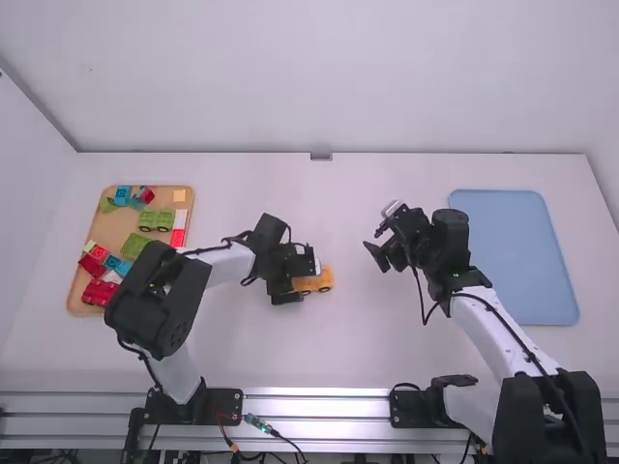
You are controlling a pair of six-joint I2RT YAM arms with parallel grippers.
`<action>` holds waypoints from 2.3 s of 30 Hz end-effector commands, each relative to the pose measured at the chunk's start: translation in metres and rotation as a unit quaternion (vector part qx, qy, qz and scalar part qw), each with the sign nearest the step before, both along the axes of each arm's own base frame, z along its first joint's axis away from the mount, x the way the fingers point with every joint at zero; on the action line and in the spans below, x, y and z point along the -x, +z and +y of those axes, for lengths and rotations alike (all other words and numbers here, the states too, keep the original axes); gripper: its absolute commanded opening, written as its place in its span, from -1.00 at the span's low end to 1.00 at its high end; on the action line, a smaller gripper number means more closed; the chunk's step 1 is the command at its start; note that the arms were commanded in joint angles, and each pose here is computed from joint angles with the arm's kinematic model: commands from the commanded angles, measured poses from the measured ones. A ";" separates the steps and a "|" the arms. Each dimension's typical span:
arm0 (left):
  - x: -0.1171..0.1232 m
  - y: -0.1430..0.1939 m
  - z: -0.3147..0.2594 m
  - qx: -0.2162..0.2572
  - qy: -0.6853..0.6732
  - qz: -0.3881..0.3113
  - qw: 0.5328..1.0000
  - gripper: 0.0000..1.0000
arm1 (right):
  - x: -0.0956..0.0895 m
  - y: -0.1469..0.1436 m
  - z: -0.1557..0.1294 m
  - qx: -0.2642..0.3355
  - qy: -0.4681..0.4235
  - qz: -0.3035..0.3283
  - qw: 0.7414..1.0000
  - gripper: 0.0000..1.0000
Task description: Assemble lego blocks to make yellow taxi
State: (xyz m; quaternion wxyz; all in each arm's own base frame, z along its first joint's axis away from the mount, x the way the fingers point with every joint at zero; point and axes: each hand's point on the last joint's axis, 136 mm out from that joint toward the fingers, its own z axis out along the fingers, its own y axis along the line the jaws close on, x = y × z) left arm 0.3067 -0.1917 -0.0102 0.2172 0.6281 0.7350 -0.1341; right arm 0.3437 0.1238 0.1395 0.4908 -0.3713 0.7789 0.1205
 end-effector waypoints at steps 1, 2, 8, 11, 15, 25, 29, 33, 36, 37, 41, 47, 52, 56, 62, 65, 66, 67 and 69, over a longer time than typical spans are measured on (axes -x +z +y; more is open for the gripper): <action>-0.019 0.029 0.005 0.000 0.002 -0.032 0.999 0.98 | 0.000 0.005 0.000 -0.004 0.001 -0.010 1.000 0.97; -0.020 0.036 0.008 0.001 0.002 -0.034 0.999 0.98 | 0.000 0.006 0.000 -0.004 0.001 -0.013 1.000 0.98; -0.047 0.086 0.049 0.016 0.062 -0.070 0.995 0.98 | -0.003 0.010 0.001 -0.006 0.001 -0.023 1.000 0.98; -0.070 0.106 0.100 -0.008 0.129 -0.112 0.985 0.98 | -0.003 0.010 0.001 -0.006 0.001 -0.023 1.000 0.98; -0.084 0.117 0.180 -0.051 0.200 -0.148 0.967 0.98 | -0.003 0.010 0.000 -0.006 0.000 -0.023 1.000 0.98; -0.084 0.129 0.297 -0.057 0.329 -0.179 0.925 0.98 | -0.004 0.013 0.001 -0.017 -0.005 -0.020 1.000 0.98; -0.081 0.130 0.321 -0.052 0.361 -0.184 0.913 0.98 | -0.003 0.012 0.003 -0.016 -0.002 -0.019 1.000 0.98; -0.097 0.133 0.350 -0.011 0.458 -0.194 0.867 0.98 | -0.003 0.014 0.006 -0.016 0.002 -0.023 1.000 0.98; -0.113 0.134 0.357 0.033 0.515 -0.193 0.834 0.98 | -0.004 0.015 0.005 -0.018 0.000 -0.027 0.999 0.98; -0.119 0.133 0.355 0.047 0.526 -0.187 0.828 0.98 | -0.004 0.016 0.005 -0.018 0.000 -0.028 0.999 0.98; -0.144 0.124 0.346 0.080 0.560 -0.134 0.813 0.98 | -0.004 0.015 0.005 -0.027 -0.006 -0.020 0.999 0.98; -0.194 0.104 0.352 0.083 0.638 -0.054 0.763 0.98 | -0.005 0.016 0.005 -0.027 -0.006 -0.021 0.999 0.98; -0.218 0.086 0.348 0.081 0.656 -0.005 0.750 0.98 | -0.004 0.016 0.006 -0.027 -0.005 -0.021 0.999 0.98; -0.228 0.080 0.353 0.073 0.669 0.013 0.740 0.99 | -0.005 0.016 0.004 -0.028 -0.009 -0.019 0.999 0.98; -0.235 0.078 0.352 0.068 0.669 0.056 0.738 0.98 | -0.004 0.010 -0.004 -0.032 -0.025 -0.002 0.999 0.98; -0.234 0.076 0.351 0.064 0.676 0.072 0.731 0.98 | -0.005 0.009 -0.008 -0.032 -0.031 0.002 0.999 0.98; -0.232 0.076 0.352 0.061 0.680 0.079 0.726 0.96 | -0.005 0.008 -0.010 -0.032 -0.032 0.004 0.999 0.98; -0.228 0.075 0.350 0.056 0.679 0.087 0.727 0.93 | -0.005 0.008 -0.011 -0.032 -0.035 0.004 0.999 0.98; -0.224 0.073 0.349 0.053 0.679 0.095 0.726 0.90 | -0.006 0.008 -0.013 -0.032 -0.038 0.005 0.999 0.98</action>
